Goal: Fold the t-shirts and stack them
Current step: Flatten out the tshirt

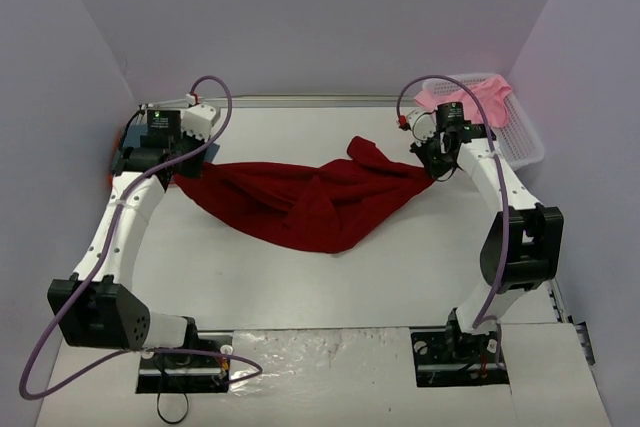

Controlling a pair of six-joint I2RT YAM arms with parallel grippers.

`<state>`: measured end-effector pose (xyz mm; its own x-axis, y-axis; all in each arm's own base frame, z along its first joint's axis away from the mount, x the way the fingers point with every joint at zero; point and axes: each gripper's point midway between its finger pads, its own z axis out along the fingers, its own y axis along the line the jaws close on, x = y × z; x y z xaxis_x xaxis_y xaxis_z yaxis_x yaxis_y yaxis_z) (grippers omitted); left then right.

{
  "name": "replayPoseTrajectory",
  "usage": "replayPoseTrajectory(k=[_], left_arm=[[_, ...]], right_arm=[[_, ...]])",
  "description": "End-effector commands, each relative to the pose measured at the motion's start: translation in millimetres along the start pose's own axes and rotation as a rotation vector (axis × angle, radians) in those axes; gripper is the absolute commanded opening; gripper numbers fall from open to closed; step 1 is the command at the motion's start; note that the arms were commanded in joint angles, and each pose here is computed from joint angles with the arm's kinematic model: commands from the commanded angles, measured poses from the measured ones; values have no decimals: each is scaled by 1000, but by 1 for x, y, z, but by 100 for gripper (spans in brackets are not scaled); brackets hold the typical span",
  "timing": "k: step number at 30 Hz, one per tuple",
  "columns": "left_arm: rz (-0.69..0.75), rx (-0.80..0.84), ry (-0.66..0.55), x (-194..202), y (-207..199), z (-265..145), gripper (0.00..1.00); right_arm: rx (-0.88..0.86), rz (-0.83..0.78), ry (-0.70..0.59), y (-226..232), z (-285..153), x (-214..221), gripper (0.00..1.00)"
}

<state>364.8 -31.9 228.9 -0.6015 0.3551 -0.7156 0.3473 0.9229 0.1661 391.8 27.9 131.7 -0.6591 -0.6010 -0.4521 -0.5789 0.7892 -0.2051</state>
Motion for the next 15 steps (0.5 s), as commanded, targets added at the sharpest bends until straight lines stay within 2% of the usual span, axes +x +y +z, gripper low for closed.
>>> replayPoseTrajectory(k=[1,4,7,15], left_arm=[[27,-51,-66,-13,8,-33,2],[30,-89,-89,-20,15,-45,2],[31,-157,-122,-33,27,-62,2],[-53,-278,-242,-57,46,-92,2]], right_arm=[[52,10,24,-21,6,10,0],[86,38,45,-34,13,16,0],[123,82,8,-52,10,5,0],[193,164,-235,-93,-52,-57,0]])
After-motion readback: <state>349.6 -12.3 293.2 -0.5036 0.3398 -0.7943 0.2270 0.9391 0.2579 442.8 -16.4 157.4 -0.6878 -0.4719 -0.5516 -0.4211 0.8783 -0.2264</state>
